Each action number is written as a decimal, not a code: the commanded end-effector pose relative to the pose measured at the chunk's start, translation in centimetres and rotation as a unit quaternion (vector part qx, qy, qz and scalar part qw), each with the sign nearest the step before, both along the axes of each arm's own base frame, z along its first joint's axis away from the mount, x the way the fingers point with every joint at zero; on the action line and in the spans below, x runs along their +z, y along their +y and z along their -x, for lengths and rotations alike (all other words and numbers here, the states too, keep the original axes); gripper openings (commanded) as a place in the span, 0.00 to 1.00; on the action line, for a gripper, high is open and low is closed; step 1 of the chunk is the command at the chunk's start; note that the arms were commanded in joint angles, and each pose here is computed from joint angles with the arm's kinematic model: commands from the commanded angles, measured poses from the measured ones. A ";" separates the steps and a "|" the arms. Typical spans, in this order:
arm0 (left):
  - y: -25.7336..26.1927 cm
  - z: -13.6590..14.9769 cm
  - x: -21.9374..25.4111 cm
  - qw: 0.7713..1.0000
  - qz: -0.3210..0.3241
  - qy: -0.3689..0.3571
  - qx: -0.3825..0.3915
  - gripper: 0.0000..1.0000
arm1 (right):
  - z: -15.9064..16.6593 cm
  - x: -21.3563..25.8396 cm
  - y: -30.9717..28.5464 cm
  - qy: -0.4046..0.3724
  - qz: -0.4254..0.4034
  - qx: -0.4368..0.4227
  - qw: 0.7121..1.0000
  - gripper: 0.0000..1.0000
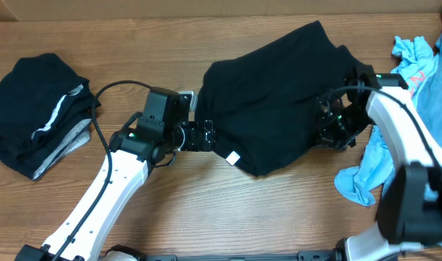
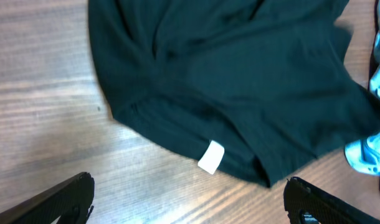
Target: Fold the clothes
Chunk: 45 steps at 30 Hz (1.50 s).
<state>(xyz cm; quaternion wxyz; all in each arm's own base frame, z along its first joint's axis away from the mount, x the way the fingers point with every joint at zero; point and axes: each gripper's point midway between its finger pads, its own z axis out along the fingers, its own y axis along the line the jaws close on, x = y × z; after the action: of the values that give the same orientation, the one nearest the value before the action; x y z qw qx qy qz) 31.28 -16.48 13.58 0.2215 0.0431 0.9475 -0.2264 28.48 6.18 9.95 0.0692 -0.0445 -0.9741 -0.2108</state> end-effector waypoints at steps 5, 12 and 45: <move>1.2 -4.8 3.6 0.993 -0.008 -0.104 0.052 1.00 | 3.7 5.7 6.1 -0.074 0.048 0.065 0.994 0.04; 2.4 -10.0 8.4 0.986 -0.014 -0.156 0.062 1.00 | 7.4 7.7 -2.2 -0.047 0.291 -0.129 0.947 0.04; -7.1 -16.8 -11.4 0.973 0.195 0.073 0.101 0.05 | 7.2 8.0 -2.3 -0.059 0.292 -0.143 0.944 0.61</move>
<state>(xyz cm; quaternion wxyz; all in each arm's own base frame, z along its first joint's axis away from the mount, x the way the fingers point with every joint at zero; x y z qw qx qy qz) 48.63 -21.72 2.32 0.1971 -0.1340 0.9054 -0.3513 21.07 4.10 17.27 -0.0161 -0.1828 -0.9803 0.0736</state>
